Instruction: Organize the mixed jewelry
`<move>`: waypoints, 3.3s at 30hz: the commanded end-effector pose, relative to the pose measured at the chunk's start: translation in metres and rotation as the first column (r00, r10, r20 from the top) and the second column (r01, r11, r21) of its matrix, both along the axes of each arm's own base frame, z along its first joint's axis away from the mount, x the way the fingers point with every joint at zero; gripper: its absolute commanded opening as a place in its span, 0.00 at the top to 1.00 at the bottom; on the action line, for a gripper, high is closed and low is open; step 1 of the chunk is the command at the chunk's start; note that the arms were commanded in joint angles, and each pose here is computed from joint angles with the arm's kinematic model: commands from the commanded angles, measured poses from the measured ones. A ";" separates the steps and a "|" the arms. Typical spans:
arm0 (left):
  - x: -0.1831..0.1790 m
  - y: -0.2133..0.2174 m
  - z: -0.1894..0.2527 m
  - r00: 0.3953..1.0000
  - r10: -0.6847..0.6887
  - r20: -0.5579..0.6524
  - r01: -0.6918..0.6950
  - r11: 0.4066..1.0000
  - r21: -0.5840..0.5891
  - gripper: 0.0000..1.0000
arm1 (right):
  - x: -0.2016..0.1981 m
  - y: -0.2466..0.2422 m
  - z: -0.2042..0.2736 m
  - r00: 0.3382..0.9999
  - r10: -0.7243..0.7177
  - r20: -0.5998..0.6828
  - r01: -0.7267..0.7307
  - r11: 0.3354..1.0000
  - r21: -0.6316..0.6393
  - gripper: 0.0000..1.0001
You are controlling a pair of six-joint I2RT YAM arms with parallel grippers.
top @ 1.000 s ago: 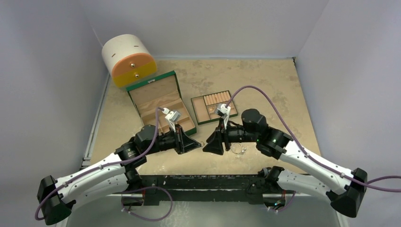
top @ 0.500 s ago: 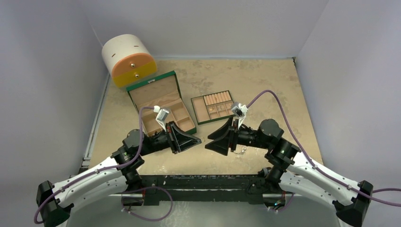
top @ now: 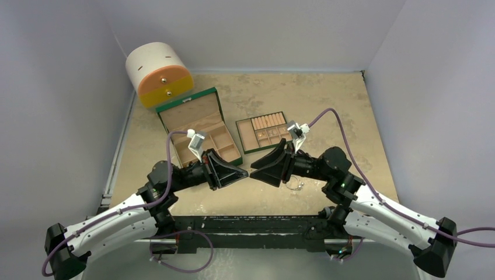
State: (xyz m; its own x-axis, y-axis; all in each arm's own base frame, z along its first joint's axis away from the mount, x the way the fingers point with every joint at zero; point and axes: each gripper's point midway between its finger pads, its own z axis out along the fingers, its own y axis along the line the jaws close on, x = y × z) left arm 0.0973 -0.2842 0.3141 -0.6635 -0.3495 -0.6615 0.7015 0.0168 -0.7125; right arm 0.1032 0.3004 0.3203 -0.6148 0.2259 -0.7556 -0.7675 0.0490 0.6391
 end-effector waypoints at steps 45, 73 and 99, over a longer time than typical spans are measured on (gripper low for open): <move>-0.003 0.005 0.016 0.999 0.008 0.046 -0.005 0.998 -0.070 1.00 | -0.006 0.001 0.008 0.999 0.032 0.003 -0.032 0.997 0.064 0.79; 0.046 0.047 -0.004 0.927 0.364 0.088 -0.374 0.898 0.231 0.46 | 0.056 -0.015 -0.022 0.951 -0.306 0.034 0.305 0.919 -0.251 1.00; 0.077 0.119 -0.019 0.762 0.575 0.298 -0.642 0.609 0.465 0.36 | 0.268 -0.095 -0.151 0.719 -0.429 0.546 0.629 0.067 -0.775 1.00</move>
State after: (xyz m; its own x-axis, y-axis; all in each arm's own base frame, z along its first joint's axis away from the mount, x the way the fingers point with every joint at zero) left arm 0.1698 -0.1729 0.2797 -0.3891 -0.2197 -0.8946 0.4713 0.7869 -0.3983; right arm 0.3431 0.2155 0.1682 -0.5531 -0.3291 -0.7654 -0.3723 0.9195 -0.1263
